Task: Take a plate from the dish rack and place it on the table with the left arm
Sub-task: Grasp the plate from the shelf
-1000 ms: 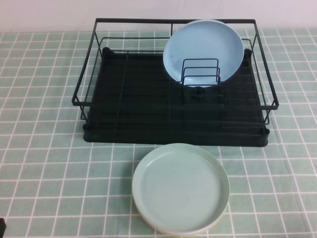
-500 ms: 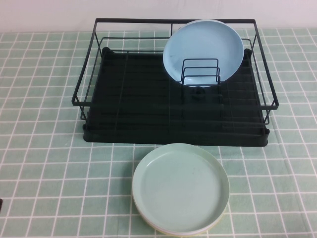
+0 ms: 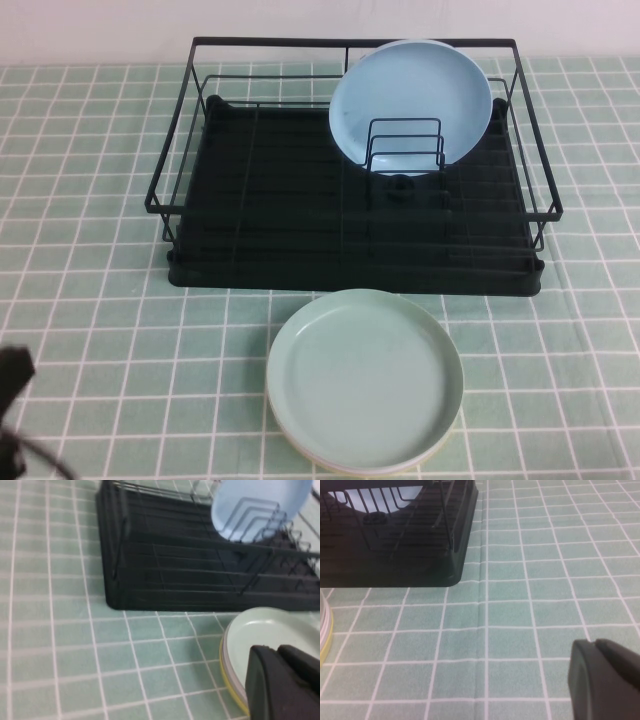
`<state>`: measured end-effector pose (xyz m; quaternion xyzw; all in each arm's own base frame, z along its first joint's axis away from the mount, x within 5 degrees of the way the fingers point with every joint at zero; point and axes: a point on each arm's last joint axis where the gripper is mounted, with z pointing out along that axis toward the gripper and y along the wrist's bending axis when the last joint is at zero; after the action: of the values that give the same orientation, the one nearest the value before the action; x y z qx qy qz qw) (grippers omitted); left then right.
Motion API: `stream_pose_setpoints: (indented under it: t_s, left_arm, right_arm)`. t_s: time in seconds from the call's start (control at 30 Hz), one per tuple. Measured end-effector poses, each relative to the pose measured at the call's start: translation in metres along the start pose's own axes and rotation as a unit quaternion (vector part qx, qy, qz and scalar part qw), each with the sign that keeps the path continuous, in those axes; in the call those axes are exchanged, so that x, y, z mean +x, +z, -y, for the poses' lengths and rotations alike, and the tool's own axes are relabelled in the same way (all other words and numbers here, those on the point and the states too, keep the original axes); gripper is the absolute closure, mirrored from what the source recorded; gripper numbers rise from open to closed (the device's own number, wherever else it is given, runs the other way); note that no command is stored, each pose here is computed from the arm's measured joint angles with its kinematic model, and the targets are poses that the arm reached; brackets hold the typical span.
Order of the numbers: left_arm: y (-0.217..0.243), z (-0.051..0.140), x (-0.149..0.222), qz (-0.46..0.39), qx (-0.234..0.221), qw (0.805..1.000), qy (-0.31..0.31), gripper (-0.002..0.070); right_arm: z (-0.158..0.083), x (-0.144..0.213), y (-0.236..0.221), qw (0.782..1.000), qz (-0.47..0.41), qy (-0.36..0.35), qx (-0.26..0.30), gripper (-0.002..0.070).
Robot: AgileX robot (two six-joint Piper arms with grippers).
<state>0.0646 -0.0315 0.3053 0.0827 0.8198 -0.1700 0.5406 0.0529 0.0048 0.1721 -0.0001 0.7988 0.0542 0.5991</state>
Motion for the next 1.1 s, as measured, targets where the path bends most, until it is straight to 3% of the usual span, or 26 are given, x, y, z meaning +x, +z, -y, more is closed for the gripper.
stream_pose_setpoints:
  t_s: [0.13,0.37,0.6,0.9,1.0,1.1]
  left_arm:
    - [0.016,0.007,-0.055,-0.053,0.029,0.993,0.104,0.0679]
    - [0.07,0.022,-0.137,-0.054,0.142,0.96,0.236,0.0679]
    - [0.149,0.013,-0.182,-0.079,0.185,0.941,0.272,0.0679]
    - [0.232,0.034,-0.2,-0.086,0.242,0.915,0.31,0.0666]
    - [0.255,0.039,-0.2,-0.095,0.255,0.912,0.307,0.0568]
    - [0.28,0.046,-0.192,-0.109,0.262,0.906,0.315,0.0379]
  right_arm:
    - [0.0,0.0,0.0,1.0,0.0,0.0,0.0,0.0694]
    - [0.0,0.0,0.0,1.0,0.0,0.0,0.0,0.0694]
    - [0.0,0.0,0.0,1.0,0.0,0.0,0.0,0.0694]
    - [0.0,0.0,0.0,1.0,0.0,0.0,0.0,0.0694]
    - [0.0,0.0,0.0,1.0,0.0,0.0,0.0,0.0694]
    - [0.0,0.0,0.0,1.0,0.0,0.0,0.0,0.0694]
